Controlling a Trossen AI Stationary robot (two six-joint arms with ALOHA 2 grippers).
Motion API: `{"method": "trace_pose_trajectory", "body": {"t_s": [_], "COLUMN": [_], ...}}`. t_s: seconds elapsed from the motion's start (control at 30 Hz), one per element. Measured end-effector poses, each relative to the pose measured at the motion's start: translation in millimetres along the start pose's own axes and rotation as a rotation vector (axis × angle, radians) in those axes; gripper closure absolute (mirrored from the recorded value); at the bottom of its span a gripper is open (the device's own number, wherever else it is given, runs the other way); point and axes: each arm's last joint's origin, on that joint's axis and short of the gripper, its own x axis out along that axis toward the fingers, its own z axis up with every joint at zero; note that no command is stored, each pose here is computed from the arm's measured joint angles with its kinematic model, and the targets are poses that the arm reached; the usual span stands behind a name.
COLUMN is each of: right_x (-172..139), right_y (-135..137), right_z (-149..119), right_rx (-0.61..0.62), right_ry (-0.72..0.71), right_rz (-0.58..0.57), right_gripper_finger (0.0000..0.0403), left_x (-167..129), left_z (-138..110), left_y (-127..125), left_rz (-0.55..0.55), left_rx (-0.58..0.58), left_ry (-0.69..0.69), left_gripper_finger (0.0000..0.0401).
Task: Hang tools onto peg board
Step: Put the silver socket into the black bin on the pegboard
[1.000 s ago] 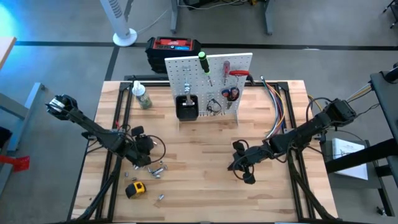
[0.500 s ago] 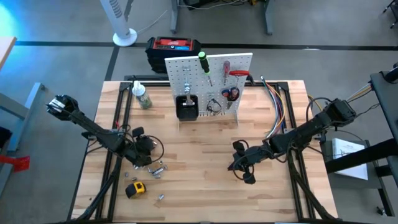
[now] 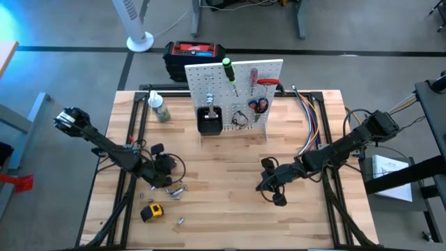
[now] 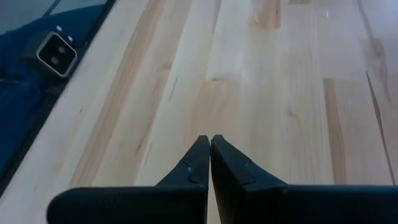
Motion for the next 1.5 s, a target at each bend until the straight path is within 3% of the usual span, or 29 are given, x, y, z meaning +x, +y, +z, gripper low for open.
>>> {"method": "trace_pose_trajectory", "body": {"t_s": [0.43, 0.73, 0.83, 0.9, 0.97, 1.1, 1.27, 1.5], "right_x": [0.0, 0.0, 0.0, -0.8, -3.0, -10.4, -23.8, -44.7], "right_y": [0.0, -0.5, -0.9, -3.1, -6.8, -11.6, -10.2, -8.1], "right_z": [-0.8, -2.4, -2.4, -3.6, -6.2, -8.4, -1.7, 9.1], "right_rx": [0.033, 0.038, 0.031, 0.011, 0.014, 0.052, 0.065, 0.070], "right_ry": [0.005, 0.019, 0.017, 0.020, 0.031, 0.033, -0.018, -0.115], "right_rz": [-0.001, -0.006, -0.018, -0.086, -0.192, -0.331, -0.321, -0.296], "right_gripper_finger": [0.0403, 0.0403, 0.0403, 0.0403, 0.0403, 0.0403, 0.0403, 0.0403], "left_x": [6.4, 7.0, 7.1, 6.7, 5.2, 1.3, -5.7, -16.0], "left_z": [1.8, 0.8, 1.0, 2.2, 6.1, 16.5, 32.6, 67.9], "left_y": [-7.6, -7.8, -8.2, -9.1, -10.6, -14.8, -19.8, -21.5], "left_rz": [-0.038, -0.040, -0.048, -0.058, -0.060, -0.076, -0.120, -0.102], "left_rx": [-0.066, -0.210, -0.237, -0.241, -0.239, -0.237, -0.225, -0.200], "left_ry": [-0.005, 0.010, 0.013, 0.012, 0.007, 0.004, 0.018, -0.090], "left_gripper_finger": [0.0288, 0.0290, 0.0317, 0.0348, 0.0377, 0.0378, 0.0379, 0.0379]}}
